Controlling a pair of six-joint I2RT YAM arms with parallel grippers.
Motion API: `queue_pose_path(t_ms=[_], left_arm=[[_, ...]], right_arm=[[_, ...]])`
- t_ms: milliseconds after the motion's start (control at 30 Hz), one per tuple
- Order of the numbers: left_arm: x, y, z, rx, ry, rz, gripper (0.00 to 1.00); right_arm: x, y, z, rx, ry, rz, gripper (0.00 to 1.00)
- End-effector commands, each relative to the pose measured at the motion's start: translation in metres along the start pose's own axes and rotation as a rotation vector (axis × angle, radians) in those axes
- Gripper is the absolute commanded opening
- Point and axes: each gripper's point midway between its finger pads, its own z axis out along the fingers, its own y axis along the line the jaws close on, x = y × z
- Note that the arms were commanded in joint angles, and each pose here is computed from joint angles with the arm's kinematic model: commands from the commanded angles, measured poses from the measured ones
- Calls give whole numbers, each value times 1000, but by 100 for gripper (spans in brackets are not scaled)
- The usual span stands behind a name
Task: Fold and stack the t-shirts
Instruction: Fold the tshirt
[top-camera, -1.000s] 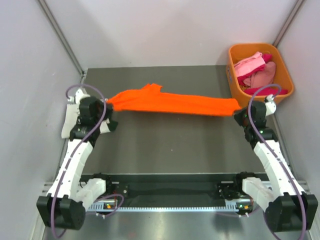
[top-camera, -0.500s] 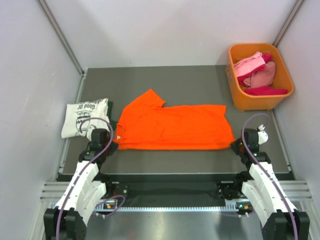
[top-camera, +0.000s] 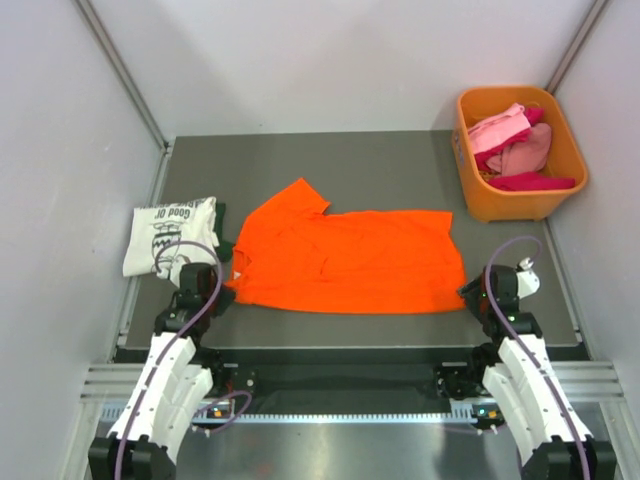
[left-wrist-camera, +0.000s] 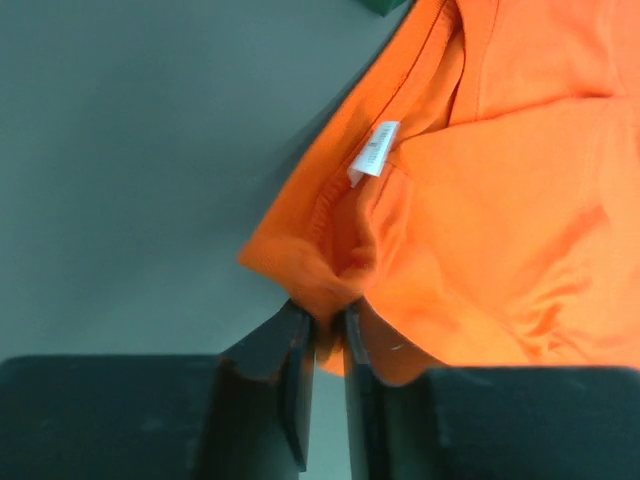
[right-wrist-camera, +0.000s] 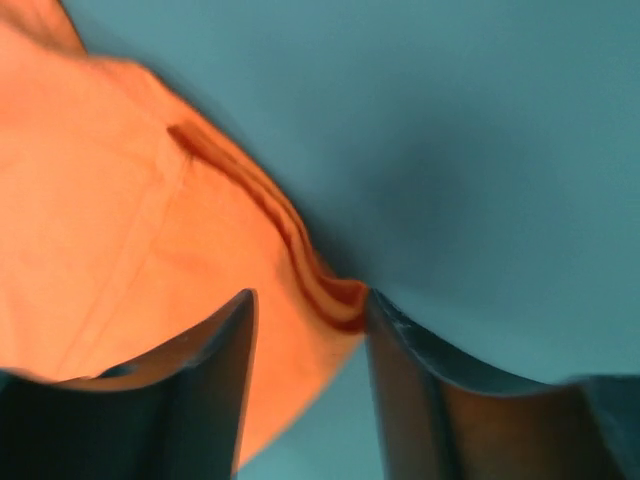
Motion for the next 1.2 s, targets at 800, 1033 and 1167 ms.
queue_pose_path(t_ms=[800, 1033, 1167], left_arm=[[-91, -154, -52, 373, -88, 166, 95], [-111, -192, -33, 499, -158, 137, 98], [-112, -211, -9, 520, -108, 143, 98]], right_arm=[[-119, 120, -64, -304, -277, -252, 62], [-114, 169, -46, -443, -202, -438, 63], [-114, 188, -36, -449, -181, -493, 62]])
